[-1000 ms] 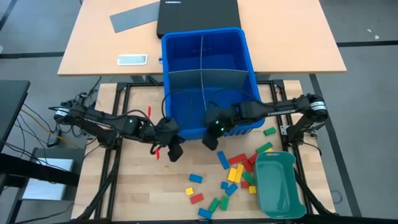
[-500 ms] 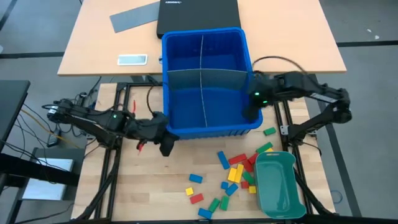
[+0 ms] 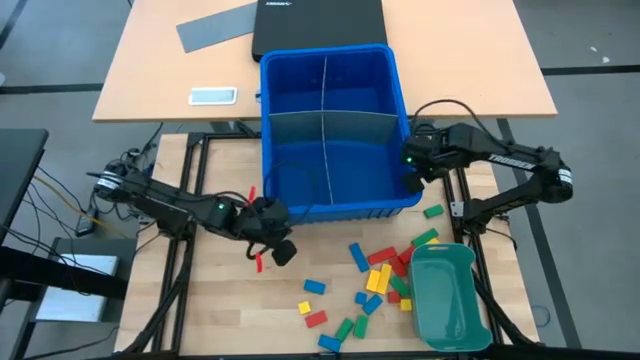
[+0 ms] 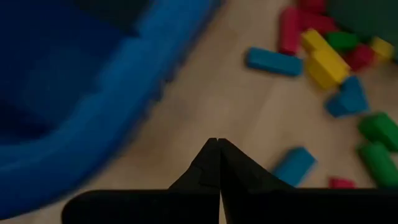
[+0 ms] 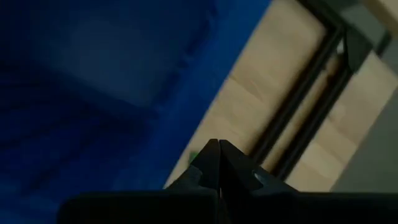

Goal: Sort Items/Unsort Items

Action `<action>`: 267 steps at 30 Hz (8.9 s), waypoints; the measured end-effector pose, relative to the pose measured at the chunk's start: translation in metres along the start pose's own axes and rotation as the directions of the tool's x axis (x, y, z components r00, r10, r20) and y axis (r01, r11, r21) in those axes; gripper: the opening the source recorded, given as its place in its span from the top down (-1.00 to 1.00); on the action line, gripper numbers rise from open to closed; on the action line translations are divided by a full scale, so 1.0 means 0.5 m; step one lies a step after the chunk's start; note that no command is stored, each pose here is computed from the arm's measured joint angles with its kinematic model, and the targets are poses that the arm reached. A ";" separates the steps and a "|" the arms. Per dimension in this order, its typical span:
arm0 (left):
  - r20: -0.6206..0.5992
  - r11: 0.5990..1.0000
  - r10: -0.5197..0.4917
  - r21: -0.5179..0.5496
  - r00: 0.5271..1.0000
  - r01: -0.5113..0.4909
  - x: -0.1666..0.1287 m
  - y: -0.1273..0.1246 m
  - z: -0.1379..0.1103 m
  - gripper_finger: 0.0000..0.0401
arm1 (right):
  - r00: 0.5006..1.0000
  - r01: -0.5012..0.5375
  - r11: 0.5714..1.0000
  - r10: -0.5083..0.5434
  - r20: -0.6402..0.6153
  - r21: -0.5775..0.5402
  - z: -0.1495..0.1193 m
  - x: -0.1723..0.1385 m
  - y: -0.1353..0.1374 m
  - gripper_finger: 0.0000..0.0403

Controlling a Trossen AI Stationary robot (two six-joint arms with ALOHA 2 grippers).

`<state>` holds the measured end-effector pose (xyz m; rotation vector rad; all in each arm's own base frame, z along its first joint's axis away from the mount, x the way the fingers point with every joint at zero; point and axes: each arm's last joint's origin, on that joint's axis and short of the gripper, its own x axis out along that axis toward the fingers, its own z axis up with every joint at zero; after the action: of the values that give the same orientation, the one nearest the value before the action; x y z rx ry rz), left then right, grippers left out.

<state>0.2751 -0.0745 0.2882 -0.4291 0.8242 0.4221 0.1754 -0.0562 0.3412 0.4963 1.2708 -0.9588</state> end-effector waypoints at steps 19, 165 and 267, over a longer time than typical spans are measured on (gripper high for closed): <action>0.042 0.916 0.372 -0.175 0.927 -0.360 -0.047 0.099 0.062 1.00 | 0.700 -0.698 0.707 0.708 0.100 -0.114 0.008 -0.036 0.163 1.00; -0.206 0.778 0.476 -0.355 0.855 -0.519 -0.075 0.182 0.030 0.99 | 0.762 -0.585 0.754 0.386 0.520 0.298 0.335 0.169 -0.361 1.00; 0.102 0.579 0.659 -0.702 0.746 -0.415 -0.127 0.474 0.142 0.99 | 0.866 -0.463 0.860 0.387 0.316 0.215 0.203 0.065 -0.313 1.00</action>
<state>0.1576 0.1479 0.3332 -0.7074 0.4051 1.3728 0.1051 -0.2300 0.3664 0.8128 0.7355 -0.7938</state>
